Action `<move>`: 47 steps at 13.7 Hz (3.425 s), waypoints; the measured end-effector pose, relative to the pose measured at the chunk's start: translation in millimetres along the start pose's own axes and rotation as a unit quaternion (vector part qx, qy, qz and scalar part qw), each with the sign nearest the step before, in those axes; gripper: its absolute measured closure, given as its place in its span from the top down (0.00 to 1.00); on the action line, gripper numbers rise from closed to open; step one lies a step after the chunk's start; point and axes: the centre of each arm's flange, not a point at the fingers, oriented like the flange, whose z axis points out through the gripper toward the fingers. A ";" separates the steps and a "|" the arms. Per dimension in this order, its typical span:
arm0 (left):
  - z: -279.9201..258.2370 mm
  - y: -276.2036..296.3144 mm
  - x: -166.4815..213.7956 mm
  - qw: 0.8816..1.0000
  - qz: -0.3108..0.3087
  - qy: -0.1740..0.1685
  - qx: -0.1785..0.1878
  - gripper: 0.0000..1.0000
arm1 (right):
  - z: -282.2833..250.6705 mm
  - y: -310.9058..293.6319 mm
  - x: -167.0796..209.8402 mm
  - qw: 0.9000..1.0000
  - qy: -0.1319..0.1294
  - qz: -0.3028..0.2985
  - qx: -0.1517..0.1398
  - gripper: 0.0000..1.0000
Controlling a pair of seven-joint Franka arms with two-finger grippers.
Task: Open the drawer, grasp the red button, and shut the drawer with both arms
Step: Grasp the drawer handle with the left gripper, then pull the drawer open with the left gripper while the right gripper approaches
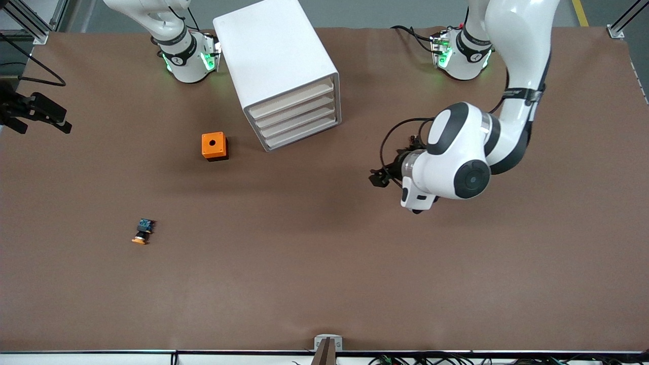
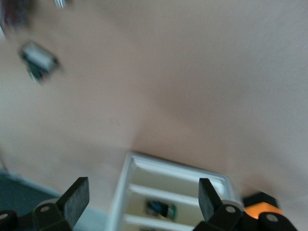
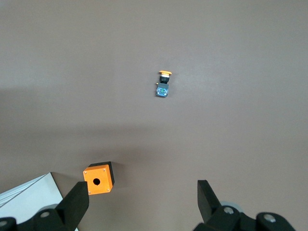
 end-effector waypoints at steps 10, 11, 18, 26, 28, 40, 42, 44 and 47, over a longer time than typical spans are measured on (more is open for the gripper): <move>158.0 28.8 1.6 0.887 -0.397 -0.146 0.186 1.00 | 0.2 -0.2 0.0 1.000 0.000 0.000 0.000 1.00; 166.4 28.0 1.7 0.864 -0.429 -0.160 0.209 1.00 | 0.2 -0.3 0.0 1.000 0.000 0.000 0.000 1.00; 195.4 27.4 -2.6 0.776 -0.519 -0.210 0.290 0.74 | 0.2 -5.6 0.3 1.000 0.000 -0.005 0.000 1.00; 237.2 23.5 -31.2 0.763 -0.501 -0.214 0.348 0.52 | -9.1 -5.6 0.4 1.000 0.006 -0.005 -0.001 1.00; 244.3 22.0 -39.1 0.762 -0.498 -0.210 0.356 0.51 | -8.4 -4.8 1.1 1.000 0.004 -0.005 -0.001 1.00; 285.8 14.9 -72.9 0.751 -0.503 -0.174 0.391 0.21 | 90.4 -19.0 62.9 0.993 -0.074 0.090 -0.016 1.00; 286.3 14.9 -72.0 0.748 -0.506 -0.174 0.392 0.16 | 91.3 -57.1 61.0 0.982 -0.085 0.169 0.002 1.00; 285.6 15.1 -71.2 0.739 -0.519 -0.168 0.394 0.09 | 90.4 -98.2 58.1 0.966 -0.091 0.241 0.012 1.00; 282.5 15.4 -66.6 0.734 -0.528 -0.167 0.393 0.09 | 88.2 -188.5 44.1 0.948 -0.084 0.307 0.002 1.00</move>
